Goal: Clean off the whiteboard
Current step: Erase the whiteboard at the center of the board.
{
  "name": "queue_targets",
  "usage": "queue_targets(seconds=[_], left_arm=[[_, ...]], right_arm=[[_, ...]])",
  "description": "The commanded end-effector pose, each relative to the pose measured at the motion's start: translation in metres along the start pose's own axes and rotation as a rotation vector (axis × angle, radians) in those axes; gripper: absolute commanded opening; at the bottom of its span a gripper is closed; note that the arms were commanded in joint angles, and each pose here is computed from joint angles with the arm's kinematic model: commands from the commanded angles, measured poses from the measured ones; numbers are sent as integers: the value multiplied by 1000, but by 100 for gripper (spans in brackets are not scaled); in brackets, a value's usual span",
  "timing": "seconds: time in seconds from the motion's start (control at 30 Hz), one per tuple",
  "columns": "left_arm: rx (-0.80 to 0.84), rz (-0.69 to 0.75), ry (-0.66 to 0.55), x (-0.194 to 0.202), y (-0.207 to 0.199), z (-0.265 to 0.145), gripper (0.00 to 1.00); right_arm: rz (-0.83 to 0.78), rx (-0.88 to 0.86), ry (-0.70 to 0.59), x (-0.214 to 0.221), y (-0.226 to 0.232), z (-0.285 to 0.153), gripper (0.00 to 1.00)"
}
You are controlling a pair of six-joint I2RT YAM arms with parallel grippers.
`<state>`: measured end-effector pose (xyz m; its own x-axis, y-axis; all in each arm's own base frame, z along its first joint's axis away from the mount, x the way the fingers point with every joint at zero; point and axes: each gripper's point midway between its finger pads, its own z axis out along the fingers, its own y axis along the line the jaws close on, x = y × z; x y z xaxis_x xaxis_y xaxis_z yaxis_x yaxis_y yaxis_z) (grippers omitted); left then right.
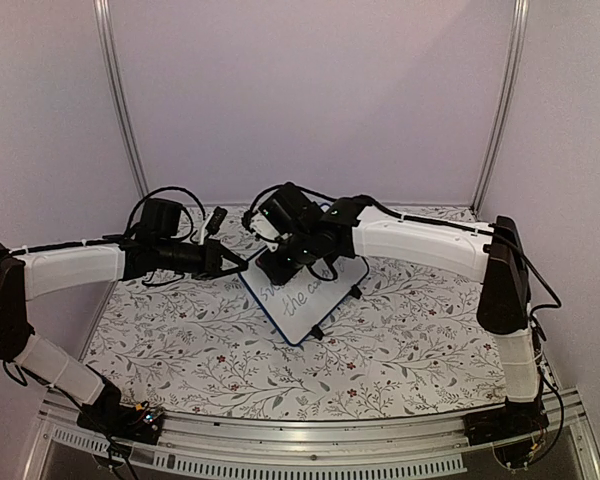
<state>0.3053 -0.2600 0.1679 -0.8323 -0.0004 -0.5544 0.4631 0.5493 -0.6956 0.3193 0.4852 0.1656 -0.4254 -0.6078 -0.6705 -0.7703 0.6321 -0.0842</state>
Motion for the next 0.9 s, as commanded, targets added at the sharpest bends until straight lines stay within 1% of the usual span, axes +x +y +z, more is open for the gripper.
queue_targets(seconds=[0.0, 0.1, 0.27, 0.43, 0.57, 0.7, 0.87], left_arm=[[21, 8, 3, 1, -7, 1, 0], [21, 9, 3, 1, -7, 1, 0], [23, 9, 4, 1, -7, 1, 0], [23, 7, 3, 1, -7, 1, 0], [22, 7, 2, 1, -7, 1, 0], [22, 6, 6, 1, -7, 2, 0], [22, 5, 5, 1, -7, 2, 0]], right_arm=[[-9, 28, 20, -1, -9, 9, 15], [-12, 30, 42, 6, -10, 13, 15], [-20, 32, 95, 30, -11, 19, 15], [-19, 30, 133, 52, -13, 17, 15], [-13, 31, 143, 60, -15, 13, 15], [-8, 29, 136, 58, -16, 10, 15], [1, 37, 99, 41, -19, 8, 15]])
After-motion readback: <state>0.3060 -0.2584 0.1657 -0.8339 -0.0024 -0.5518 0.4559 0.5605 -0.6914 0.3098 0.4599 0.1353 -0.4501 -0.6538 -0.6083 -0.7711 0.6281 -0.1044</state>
